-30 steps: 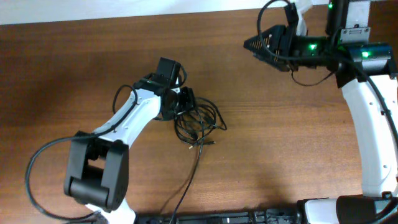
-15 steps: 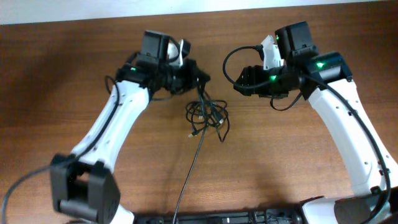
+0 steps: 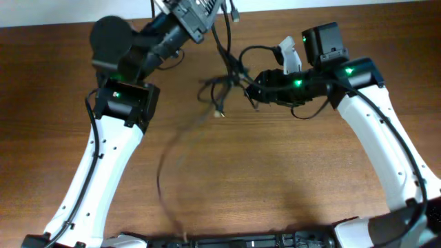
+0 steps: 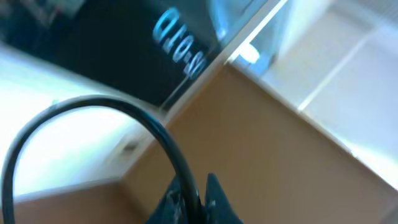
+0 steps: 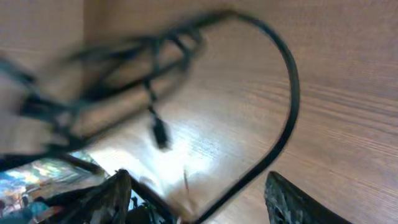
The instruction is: Untangle cables
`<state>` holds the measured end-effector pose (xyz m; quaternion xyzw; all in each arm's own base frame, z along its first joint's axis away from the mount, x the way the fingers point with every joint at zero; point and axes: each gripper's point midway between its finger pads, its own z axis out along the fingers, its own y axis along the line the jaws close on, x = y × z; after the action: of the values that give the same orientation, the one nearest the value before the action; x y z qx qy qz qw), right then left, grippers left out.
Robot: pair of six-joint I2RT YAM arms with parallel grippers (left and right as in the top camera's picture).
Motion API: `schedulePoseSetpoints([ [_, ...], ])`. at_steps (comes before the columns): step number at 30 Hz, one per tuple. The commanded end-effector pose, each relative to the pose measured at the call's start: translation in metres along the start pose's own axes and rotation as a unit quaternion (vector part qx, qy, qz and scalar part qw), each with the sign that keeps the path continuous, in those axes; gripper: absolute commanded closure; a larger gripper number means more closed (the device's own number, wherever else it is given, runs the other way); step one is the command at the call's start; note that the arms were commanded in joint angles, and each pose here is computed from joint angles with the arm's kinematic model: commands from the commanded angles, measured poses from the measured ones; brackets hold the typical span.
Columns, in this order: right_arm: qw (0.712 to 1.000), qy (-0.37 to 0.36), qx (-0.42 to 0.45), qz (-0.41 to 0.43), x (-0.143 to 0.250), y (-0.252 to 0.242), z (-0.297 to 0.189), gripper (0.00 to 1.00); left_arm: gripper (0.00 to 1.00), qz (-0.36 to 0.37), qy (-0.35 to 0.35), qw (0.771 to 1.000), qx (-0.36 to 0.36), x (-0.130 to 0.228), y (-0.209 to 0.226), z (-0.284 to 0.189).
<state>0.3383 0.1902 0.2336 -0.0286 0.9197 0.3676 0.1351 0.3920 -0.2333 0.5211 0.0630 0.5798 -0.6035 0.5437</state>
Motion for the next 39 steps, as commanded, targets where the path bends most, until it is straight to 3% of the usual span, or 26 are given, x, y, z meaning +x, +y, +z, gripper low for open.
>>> schedulePoseSetpoints([
  [1,1.0,0.028,-0.012,0.0,0.005,0.004,0.022,0.34,1.0,0.01,-0.12,0.992,0.024,-0.056,-0.029,-0.011],
  [3,0.999,0.03,-0.018,-0.009,0.004,0.008,0.029,0.34,1.0,0.009,-0.131,0.991,0.005,-0.063,-0.019,-0.015],
  [5,0.999,0.03,-0.025,-0.025,0.004,0.016,0.037,0.35,1.0,-0.036,-0.09,0.992,-0.083,-0.047,0.03,-0.019],
  [6,0.999,0.027,-0.027,-0.03,0.002,0.018,0.039,0.44,1.0,-0.067,-0.062,0.987,-0.133,-0.032,0.057,-0.025],
  [9,1.0,0.012,-0.015,-0.003,-0.007,0.009,0.035,0.84,1.0,-0.123,-0.008,0.962,-0.242,0.001,0.109,-0.049],
  [11,1.0,-0.007,-0.008,0.024,-0.019,-0.007,0.024,0.86,1.0,-0.151,0.016,0.94,-0.305,0.013,0.138,-0.075],
  [13,0.999,-0.015,-0.008,0.04,-0.024,-0.011,0.021,0.59,1.0,-0.16,0.054,0.952,-0.256,0.021,0.121,-0.067],
  [14,0.999,-0.019,-0.015,0.033,-0.026,-0.007,0.022,0.5,1.0,-0.145,0.071,0.967,-0.196,0.018,0.099,-0.056],
  [15,0.999,-0.019,-0.028,0.019,-0.026,0.003,0.025,0.37,1.0,-0.101,0.09,0.987,-0.083,0.007,0.053,-0.041],
  [17,0.999,-0.025,-0.037,-0.004,-0.028,0.016,0.031,0.2,1.0,-0.079,0.108,0.991,-0.001,0.005,0.014,-0.035],
  [22,0.997,-0.063,0.031,0.033,-0.039,0.007,0.055,0.14,1.0,-0.084,0.134,0.987,0.032,0.022,-0.007,-0.028],
  [25,0.996,-0.081,0.01,0.023,-0.054,0.011,0.062,0.13,1.0,-0.128,0.15,0.98,0.035,0.026,-0.012,-0.03],
  [26,0.996,-0.078,0.012,0.028,-0.054,0.009,0.066,0.32,1.0,-0.133,0.153,0.979,0.036,0.027,-0.013,-0.031],
  [29,0.998,-0.048,0.025,0.041,-0.043,0.0,0.082,0.4,1.0,-0.133,0.153,0.979,0.036,0.026,-0.013,-0.031],
  [30,0.998,-0.037,0.028,0.042,-0.038,-0.002,0.092,0.48,1.0,-0.134,0.153,0.978,0.036,0.027,-0.013,-0.031],
  [32,0.998,-0.023,0.033,0.045,-0.034,-0.007,0.104,0.93,1.0,-0.136,0.161,0.977,0.038,0.03,-0.013,-0.032],
  [34,0.998,-0.016,0.038,0.051,-0.032,-0.012,0.107,0.96,1.0,-0.118,0.166,0.979,0.028,0.03,-0.004,-0.036],
  [36,0.997,-0.017,0.041,0.057,-0.032,-0.015,0.102,0.96,1.0,-0.141,0.165,0.975,-0.038,0.031,0.032,-0.048],
  [37,0.996,-0.018,0.047,0.067,-0.032,-0.02,0.093,0.96,1.0,-0.155,0.151,0.969,-0.123,0.031,0.073,-0.065],
  [39,0.994,-0.027,0.061,0.091,-0.034,-0.032,0.069,0.96,1.0,-0.194,0.106,0.925,-0.311,0.032,0.149,-0.117],
])
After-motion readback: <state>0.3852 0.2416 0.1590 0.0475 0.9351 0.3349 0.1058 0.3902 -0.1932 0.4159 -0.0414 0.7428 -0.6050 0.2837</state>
